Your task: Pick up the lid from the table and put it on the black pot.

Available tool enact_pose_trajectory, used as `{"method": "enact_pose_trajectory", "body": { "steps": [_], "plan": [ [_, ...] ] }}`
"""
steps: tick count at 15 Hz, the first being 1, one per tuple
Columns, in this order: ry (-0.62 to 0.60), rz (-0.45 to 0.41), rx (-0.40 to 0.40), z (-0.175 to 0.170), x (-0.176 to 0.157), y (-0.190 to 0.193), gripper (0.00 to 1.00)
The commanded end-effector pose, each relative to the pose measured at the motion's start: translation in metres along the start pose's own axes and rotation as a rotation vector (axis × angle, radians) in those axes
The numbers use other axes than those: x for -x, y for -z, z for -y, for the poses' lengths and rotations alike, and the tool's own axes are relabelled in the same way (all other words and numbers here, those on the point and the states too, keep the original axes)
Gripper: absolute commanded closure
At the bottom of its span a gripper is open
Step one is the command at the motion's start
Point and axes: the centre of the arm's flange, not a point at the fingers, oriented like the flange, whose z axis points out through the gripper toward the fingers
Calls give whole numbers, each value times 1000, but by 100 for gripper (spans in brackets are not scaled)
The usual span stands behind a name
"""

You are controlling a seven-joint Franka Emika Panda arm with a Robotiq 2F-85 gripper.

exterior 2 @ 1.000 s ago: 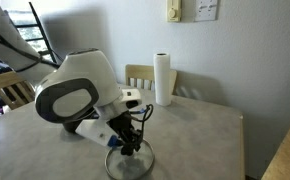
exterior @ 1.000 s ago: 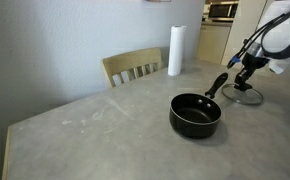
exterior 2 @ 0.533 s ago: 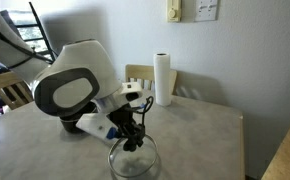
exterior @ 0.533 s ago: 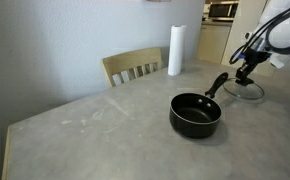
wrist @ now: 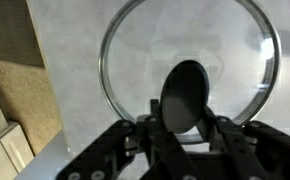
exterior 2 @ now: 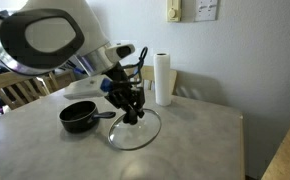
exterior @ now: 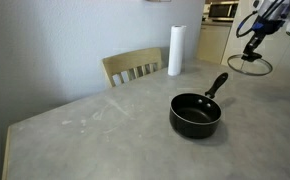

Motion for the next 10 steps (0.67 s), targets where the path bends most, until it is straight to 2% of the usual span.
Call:
{"method": "enact_pose_trajectory", "body": {
  "steps": [1,6,10],
  "plan": [
    [59,-40,0,5,3,51,88],
    [78,-62,-1,39,-13,76,88],
    [41,-101,-22,64,-43,55,88]
  ]
}}
